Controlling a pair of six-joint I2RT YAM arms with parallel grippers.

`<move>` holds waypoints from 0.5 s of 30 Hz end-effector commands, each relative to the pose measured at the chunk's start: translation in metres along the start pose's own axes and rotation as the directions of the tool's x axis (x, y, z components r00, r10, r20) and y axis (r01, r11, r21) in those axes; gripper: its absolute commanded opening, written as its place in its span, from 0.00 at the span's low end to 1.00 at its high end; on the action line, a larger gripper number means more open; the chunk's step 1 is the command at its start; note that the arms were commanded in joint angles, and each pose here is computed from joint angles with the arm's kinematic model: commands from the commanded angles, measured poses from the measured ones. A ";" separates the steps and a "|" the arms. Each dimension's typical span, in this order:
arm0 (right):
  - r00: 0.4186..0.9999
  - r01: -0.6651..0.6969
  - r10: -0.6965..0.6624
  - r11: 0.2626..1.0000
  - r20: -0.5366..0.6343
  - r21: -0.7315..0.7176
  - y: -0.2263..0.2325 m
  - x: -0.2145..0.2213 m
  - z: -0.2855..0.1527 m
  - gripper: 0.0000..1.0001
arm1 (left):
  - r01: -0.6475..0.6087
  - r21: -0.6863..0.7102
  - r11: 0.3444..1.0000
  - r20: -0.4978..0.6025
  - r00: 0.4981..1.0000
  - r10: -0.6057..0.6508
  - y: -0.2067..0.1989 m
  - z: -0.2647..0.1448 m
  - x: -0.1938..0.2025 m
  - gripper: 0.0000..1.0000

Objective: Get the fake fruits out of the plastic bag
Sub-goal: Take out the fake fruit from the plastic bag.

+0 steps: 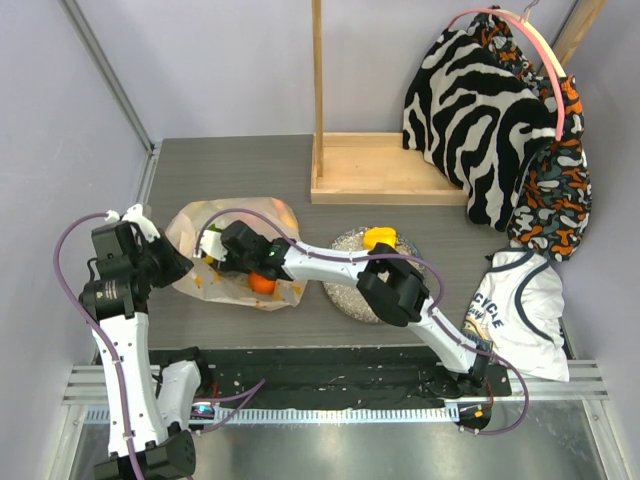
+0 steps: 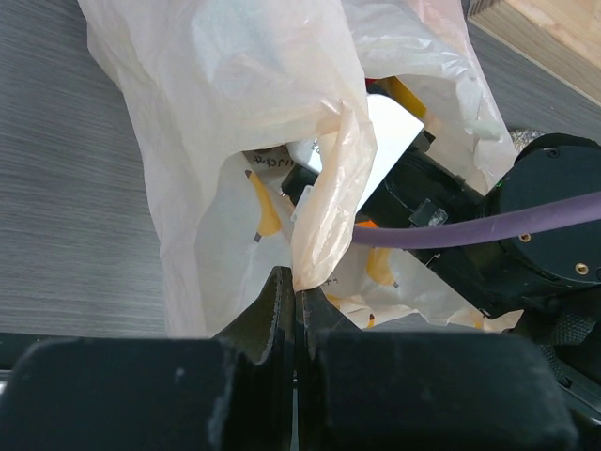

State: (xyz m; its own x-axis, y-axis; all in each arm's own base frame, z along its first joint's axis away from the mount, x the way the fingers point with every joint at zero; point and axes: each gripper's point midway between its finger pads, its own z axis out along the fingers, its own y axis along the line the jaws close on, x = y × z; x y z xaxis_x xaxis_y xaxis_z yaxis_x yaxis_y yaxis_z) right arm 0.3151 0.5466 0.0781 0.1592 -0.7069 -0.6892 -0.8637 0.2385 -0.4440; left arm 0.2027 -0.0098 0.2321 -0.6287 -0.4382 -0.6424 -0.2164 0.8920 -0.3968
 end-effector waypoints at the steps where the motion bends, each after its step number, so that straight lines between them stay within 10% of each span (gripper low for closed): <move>1: 0.997 0.020 -0.028 0.994 0.070 0.106 -0.038 -0.044 -0.024 0.14 | -0.034 0.036 0.999 0.053 0.998 0.032 -0.008 -0.005 -0.013 0.00; 15: 0.978 -0.040 0.075 0.983 0.197 -0.180 -0.023 -0.080 -0.170 0.09 | -0.055 0.057 0.997 0.134 0.990 0.047 -0.013 0.000 -0.036 0.00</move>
State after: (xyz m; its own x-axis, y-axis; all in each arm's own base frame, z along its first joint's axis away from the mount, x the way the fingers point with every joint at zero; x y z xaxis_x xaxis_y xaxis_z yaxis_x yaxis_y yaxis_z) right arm 0.2889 0.5083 0.1589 0.1705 -0.6807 -0.7124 -0.8983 0.1898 -0.3963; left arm 0.2122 -0.0086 0.2402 -0.5980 -0.4254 -0.6792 -0.1873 0.8982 -0.3977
